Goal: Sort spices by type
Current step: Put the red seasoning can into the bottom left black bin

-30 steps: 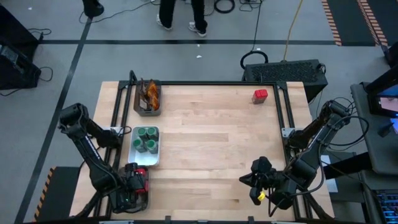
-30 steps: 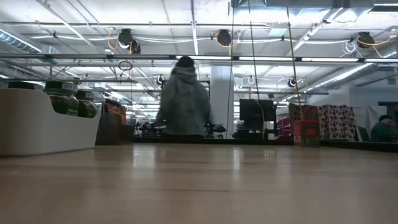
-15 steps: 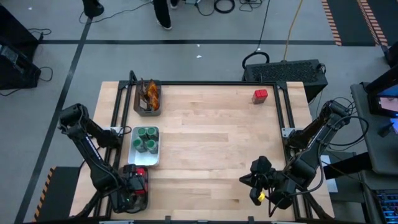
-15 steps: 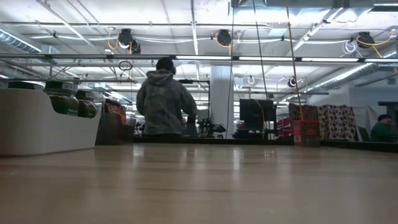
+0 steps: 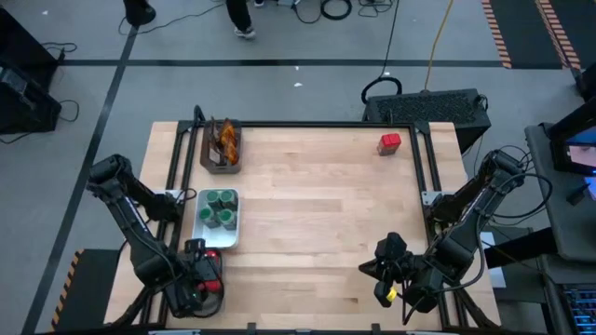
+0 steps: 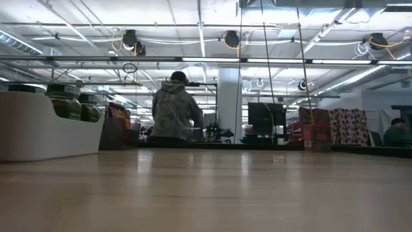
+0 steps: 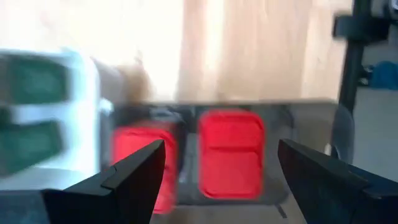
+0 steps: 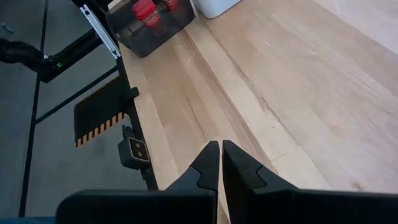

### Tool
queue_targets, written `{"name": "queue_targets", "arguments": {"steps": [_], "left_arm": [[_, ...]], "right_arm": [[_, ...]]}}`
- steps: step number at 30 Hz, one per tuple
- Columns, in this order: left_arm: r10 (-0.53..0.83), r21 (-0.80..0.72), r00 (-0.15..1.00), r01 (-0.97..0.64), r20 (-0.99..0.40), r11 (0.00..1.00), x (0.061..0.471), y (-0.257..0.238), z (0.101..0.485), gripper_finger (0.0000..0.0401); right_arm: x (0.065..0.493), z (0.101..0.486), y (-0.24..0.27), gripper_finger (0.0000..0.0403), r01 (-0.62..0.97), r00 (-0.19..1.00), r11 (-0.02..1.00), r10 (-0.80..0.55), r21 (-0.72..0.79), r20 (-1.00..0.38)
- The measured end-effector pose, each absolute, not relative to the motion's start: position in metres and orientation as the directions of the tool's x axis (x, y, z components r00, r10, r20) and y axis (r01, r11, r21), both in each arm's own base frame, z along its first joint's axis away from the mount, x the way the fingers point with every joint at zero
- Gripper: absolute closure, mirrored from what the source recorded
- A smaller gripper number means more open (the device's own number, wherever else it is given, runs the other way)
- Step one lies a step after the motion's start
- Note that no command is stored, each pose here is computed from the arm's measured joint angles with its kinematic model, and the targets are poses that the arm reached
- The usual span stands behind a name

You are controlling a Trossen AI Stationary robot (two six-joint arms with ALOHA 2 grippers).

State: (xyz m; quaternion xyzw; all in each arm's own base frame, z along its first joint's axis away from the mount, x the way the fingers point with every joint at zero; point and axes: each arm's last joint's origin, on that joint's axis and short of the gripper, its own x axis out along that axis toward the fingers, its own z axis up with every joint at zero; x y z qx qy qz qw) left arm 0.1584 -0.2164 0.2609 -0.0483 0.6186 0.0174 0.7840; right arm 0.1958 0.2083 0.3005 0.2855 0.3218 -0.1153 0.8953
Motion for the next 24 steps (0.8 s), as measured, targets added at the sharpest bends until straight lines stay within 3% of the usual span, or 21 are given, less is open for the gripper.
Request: {"name": "queue_targets", "arguments": {"steps": [4, 9, 17, 24], "left_arm": [[0.036, 0.001, 0.335, -0.104, -0.942, 0.995, 0.173, -0.207, 0.286, 0.0086], [0.065, -0.007, 0.479, -0.146, -0.876, 0.989, 0.203, -0.193, 0.311, 0.0086], [-0.098, -0.125, 0.702, 0.014, -0.705, 0.992, 0.262, -0.169, 0.334, 0.0093], [-0.094, 0.002, 0.682, 0.139, -0.725, 0.990, 0.290, -0.113, 0.327, 0.0106]], "right_arm": [[0.195, 0.299, 0.207, 0.0403, 0.419, 0.760, 0.796, -0.045, 0.436, -0.649], [0.187, 0.297, 0.186, 0.0403, 0.579, 0.696, 0.713, -0.179, 0.395, -0.696], [0.174, 0.322, 0.109, 0.0403, 0.761, 0.536, 0.567, -0.277, 0.314, -0.798], [0.150, 0.342, 0.024, 0.0403, 0.895, 0.374, 0.393, -0.403, 0.211, -0.835]]}}
